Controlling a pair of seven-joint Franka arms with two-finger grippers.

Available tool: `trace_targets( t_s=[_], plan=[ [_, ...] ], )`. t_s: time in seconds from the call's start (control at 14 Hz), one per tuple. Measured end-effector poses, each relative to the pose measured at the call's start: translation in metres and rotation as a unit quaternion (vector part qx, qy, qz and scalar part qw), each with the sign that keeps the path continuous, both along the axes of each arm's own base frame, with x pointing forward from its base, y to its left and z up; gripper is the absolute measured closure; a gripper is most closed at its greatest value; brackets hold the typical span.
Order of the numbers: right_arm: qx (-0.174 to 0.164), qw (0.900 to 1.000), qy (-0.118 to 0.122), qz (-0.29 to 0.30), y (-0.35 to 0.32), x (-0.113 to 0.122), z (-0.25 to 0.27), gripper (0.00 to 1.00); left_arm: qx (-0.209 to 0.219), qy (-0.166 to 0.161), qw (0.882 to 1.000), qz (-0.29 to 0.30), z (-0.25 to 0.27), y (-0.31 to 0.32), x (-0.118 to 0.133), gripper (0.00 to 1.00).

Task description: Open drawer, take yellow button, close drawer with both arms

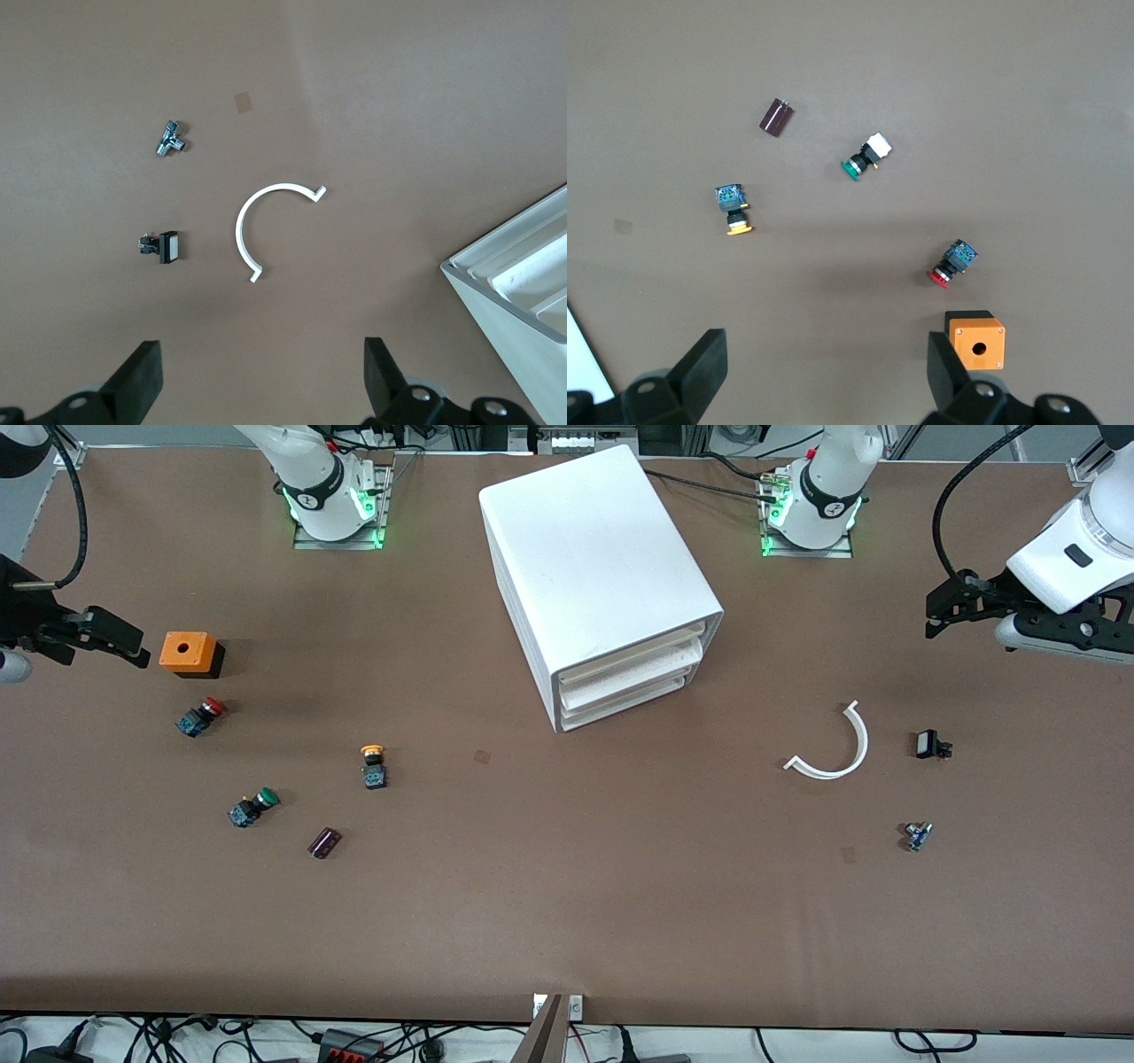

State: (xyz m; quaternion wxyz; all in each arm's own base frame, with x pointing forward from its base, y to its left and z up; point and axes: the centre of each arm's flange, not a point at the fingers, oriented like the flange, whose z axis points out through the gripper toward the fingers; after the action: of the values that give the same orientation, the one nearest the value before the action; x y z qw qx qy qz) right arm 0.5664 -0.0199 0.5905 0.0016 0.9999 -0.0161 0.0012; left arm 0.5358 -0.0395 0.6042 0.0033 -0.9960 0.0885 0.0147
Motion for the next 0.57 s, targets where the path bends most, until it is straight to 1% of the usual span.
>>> trace_targets(
  t_s=[0.29,0.43,0.57],
  plan=[
    [0.0,1.0,0.002,0.0,-0.0001,-0.0006,-0.0003,0.0,0.0,0.0,1.0,0.0,0.0,0.0,0.0,0.0],
    [0.0,1.0,0.014,0.0,-0.0002,-0.0035,-0.002,0.0,0.0,0.0,1.0,0.0,0.0,0.0,0.0,0.0],
    [0.001,1.0,0.02,0.001,-0.0006,-0.0045,-0.004,0.0,0.0,0.0,1.0,0.0,0.0,0.0,0.0,0.0]
  ],
)
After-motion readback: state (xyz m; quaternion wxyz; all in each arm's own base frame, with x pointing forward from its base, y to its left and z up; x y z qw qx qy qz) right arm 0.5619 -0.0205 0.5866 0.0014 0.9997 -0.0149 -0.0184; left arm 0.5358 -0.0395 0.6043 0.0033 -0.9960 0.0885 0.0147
